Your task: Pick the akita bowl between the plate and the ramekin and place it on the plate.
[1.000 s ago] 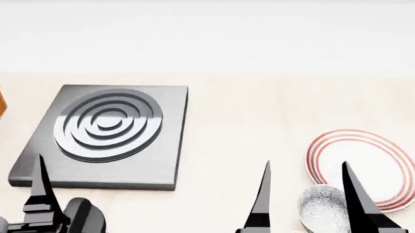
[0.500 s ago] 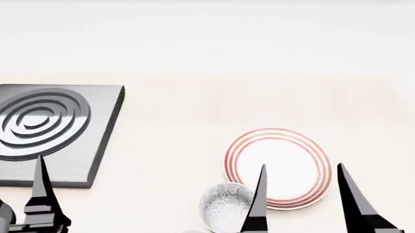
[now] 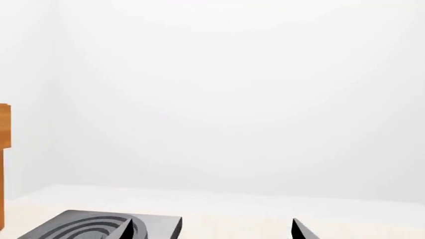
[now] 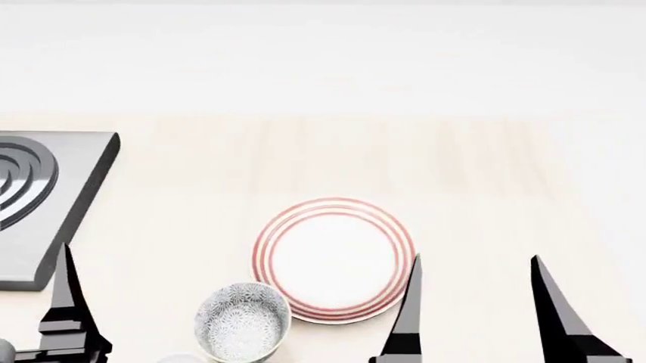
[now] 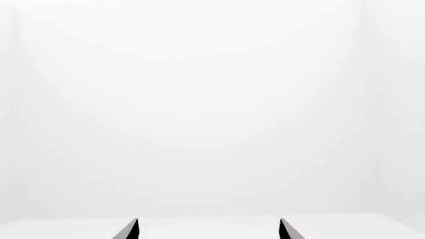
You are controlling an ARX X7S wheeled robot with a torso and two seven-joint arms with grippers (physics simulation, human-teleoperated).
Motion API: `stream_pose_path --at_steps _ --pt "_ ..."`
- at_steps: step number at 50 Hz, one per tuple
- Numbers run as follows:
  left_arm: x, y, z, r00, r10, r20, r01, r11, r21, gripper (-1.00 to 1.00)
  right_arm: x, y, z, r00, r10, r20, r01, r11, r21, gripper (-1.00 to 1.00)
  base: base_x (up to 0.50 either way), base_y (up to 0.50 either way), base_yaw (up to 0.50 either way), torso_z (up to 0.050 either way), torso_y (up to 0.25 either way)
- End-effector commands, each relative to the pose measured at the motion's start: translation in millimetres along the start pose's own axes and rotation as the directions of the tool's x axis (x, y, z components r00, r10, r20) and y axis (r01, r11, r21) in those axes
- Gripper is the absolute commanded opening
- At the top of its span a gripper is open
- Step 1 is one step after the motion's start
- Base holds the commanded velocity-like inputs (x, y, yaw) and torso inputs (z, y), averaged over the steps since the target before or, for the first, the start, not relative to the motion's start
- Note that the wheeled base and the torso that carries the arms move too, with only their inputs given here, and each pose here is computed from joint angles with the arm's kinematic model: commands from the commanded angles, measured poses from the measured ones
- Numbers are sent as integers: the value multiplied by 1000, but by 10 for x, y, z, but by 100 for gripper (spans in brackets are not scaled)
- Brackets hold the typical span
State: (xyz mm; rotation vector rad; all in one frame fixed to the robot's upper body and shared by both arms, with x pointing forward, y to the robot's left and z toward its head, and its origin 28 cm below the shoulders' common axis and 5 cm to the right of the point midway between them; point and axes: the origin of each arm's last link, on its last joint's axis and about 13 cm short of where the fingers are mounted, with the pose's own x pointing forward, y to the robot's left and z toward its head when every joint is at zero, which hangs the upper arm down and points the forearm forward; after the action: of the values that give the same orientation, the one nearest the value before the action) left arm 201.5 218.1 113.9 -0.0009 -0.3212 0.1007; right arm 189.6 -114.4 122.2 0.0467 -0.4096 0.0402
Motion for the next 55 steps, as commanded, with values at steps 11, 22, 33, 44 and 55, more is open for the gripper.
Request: stream_pose_path --at_steps 11,22,33,44,55 --pt "3 22 -30 1000 -10 -11 10 1000 1 100 -9 -6 -26 1000 -12 13 12 1000 -10 100 20 0 0 0 0" --pt "1 24 -45 1000 -8 -15 8 1000 1 100 -15 -14 -28 1000 -6 6 6 1000 2 100 494 0 0 0 0" --pt "-10 41 -39 999 -32 -5 31 999 -39 100 -3 -19 -47 998 -56 -7 56 998 -19 100 93 0 0 26 0" --pt "-7 46 -35 999 -44 -25 42 997 -63 100 -7 -10 -50 999 -40 -16 39 999 -20 100 0 0 0 50 0" --pt "-16 48 -35 998 -58 -22 56 996 -65 100 -10 -11 -49 999 -34 -13 33 999 -25 100 0 0 0 50 0"
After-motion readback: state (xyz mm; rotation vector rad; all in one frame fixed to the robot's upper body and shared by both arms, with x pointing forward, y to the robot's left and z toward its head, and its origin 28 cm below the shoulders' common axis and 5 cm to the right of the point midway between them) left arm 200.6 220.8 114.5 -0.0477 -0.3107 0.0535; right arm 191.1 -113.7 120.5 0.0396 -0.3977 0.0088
